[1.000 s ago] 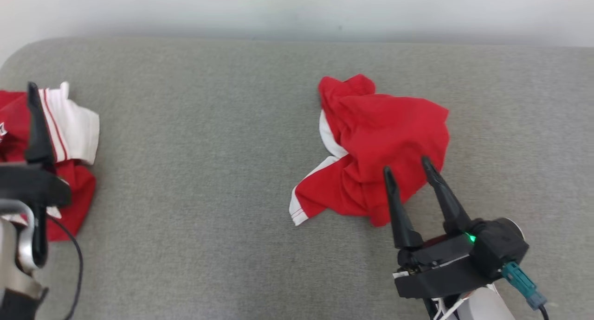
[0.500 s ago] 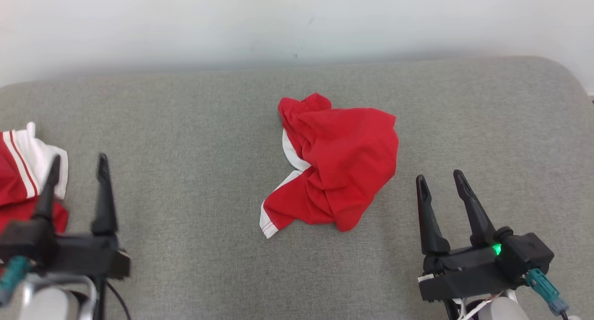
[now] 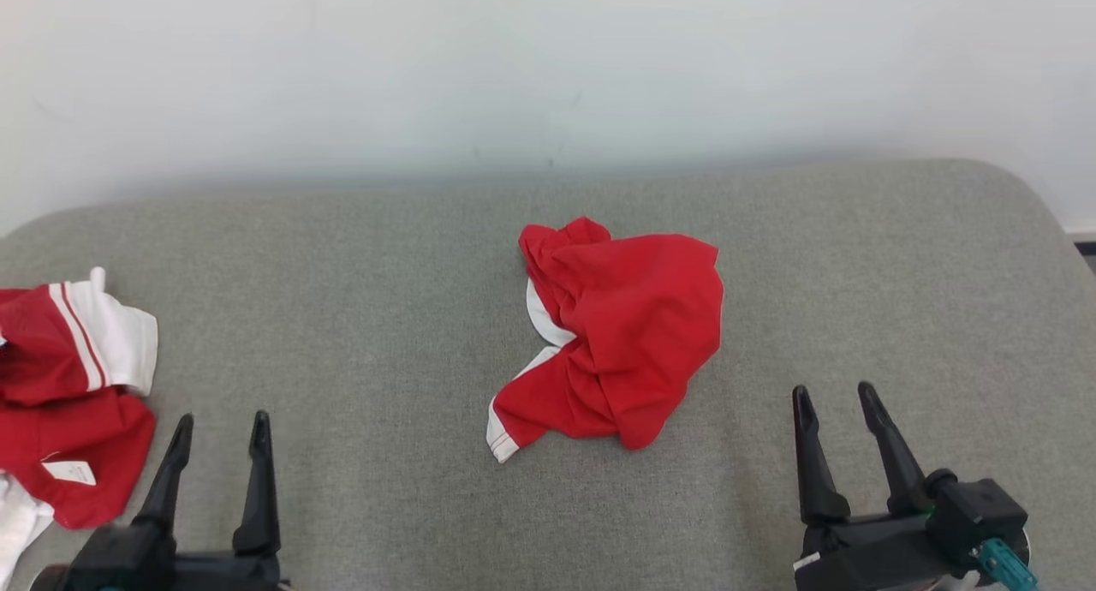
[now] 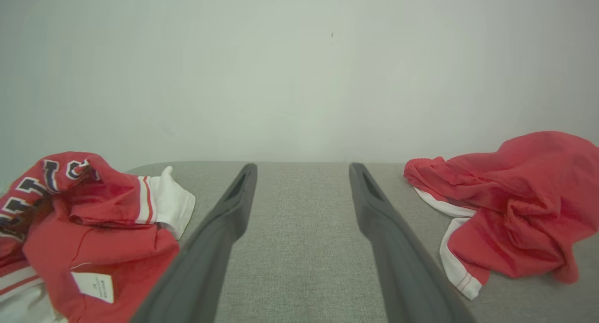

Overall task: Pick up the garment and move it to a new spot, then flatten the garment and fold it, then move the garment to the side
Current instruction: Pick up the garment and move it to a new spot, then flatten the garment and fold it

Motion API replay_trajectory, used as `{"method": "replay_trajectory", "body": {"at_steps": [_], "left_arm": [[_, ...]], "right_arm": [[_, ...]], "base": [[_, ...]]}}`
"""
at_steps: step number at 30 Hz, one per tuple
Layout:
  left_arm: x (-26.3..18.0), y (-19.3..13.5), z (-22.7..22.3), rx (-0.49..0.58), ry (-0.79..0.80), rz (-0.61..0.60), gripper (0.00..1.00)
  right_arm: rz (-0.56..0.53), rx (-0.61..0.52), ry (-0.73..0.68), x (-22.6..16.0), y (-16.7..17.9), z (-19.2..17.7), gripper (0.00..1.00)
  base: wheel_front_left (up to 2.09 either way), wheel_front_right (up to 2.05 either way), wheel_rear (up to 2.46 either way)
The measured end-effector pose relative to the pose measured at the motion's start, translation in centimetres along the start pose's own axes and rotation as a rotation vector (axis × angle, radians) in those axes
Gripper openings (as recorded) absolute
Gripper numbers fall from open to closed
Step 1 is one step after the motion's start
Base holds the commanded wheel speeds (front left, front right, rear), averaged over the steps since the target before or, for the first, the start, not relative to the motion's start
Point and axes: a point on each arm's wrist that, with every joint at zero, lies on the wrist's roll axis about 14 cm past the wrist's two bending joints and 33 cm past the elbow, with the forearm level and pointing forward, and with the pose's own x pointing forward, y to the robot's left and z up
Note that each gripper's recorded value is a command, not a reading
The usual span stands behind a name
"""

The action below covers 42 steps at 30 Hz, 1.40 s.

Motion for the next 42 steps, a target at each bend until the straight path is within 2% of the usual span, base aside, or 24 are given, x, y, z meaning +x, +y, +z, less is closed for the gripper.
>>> {"method": "replay_trajectory", "body": {"at_steps": [11,17,25,42], "left_arm": [[-3.2,1.1,0.8,0.007,-0.031,0.062,1.00],[-3.5,1.6,0.5,0.009,-0.024,0.086,1.00],[-3.5,0.9,-0.5,0.063,0.009,0.050,1.00],[-3.7,1.2,-1.0,0.066,0.025,0.062,1.00]], "right_arm": [[-0.002,0.012,0.005,-1.3,0.1,-0.1,1.00],[-0.015,0.015,0.038,-1.9,-0.2,-1.1,1.00],[-0.021,0.018,0.063,-2.1,-0.4,-1.9,1.00],[-0.011,0.021,0.089,-1.9,-0.1,-2.8,1.00]], "base": [[0.00,0.00,0.00],[0.00,0.00,0.00],[0.00,0.00,0.00],[0.00,0.00,0.00]]}}
